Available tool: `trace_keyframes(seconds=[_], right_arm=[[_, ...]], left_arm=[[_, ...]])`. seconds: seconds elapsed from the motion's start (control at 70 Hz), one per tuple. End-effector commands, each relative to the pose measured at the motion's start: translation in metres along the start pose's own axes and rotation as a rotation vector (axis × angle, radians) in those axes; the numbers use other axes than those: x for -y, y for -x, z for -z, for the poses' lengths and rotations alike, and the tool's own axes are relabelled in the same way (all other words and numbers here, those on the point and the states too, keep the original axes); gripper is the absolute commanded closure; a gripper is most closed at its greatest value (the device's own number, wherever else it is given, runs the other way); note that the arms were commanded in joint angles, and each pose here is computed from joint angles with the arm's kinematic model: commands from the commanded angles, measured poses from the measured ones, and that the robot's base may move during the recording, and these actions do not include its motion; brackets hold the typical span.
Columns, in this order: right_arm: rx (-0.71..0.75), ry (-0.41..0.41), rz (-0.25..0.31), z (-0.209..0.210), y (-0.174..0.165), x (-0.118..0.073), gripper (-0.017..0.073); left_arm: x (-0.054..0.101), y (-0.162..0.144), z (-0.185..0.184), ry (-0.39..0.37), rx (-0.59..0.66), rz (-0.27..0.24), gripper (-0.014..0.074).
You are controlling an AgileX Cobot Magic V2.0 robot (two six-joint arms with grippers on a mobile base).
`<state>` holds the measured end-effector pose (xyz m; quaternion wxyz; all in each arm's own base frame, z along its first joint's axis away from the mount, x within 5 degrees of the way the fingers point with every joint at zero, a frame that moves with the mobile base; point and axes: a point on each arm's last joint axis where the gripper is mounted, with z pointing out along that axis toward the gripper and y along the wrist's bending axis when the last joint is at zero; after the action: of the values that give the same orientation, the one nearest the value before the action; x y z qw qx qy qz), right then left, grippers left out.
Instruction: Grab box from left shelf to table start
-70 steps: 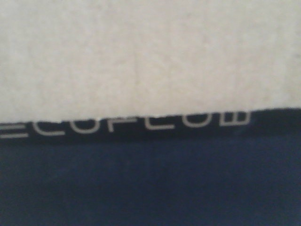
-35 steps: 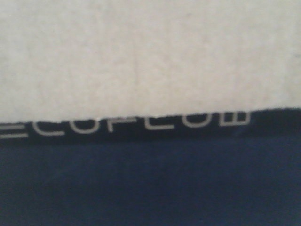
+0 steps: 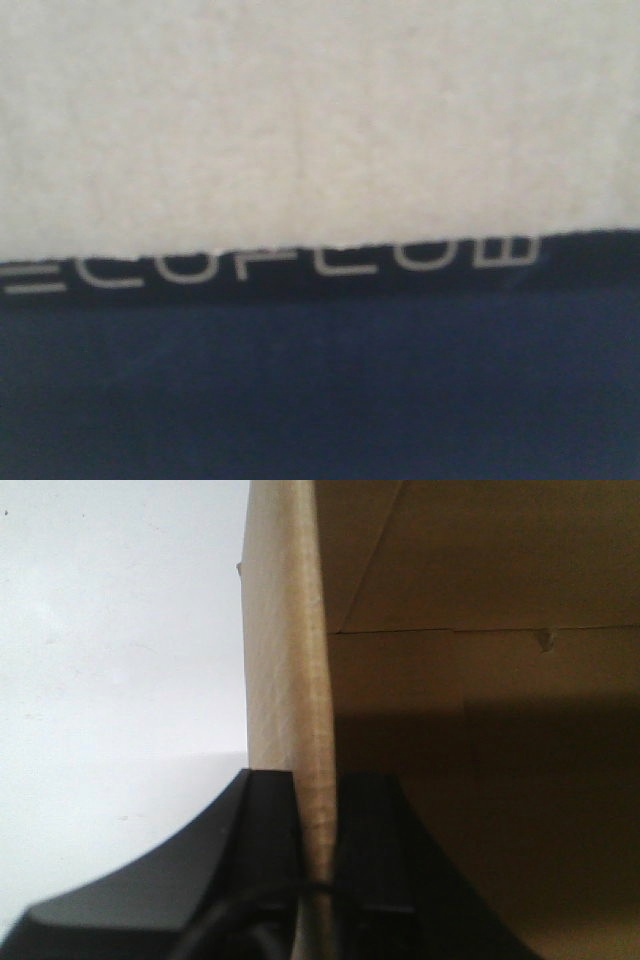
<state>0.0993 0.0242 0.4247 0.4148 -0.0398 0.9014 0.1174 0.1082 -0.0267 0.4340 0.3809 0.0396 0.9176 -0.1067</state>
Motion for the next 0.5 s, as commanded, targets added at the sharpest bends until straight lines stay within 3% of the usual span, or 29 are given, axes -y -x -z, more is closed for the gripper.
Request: trace_keyframes(seconds=[0.0,0.328,0.485], right_arm=[[0.139,0.042,-0.004,0.01,0.014,-0.006,0.0501],[0.164,0.092,-0.03,0.008,0.019,-0.01,0.0501],[0.108,0.112,-0.06,-0.013,0.032,-0.008,0.0501]], left_arm=[[0.009,0.013,0.01,-0.082,0.137,0.001,0.0697],[0.009,0.021,0.011,-0.088,0.229,0.005,0.0697],[0.008,0.031,-0.008,-0.081,0.188,0.015,0.0697]])
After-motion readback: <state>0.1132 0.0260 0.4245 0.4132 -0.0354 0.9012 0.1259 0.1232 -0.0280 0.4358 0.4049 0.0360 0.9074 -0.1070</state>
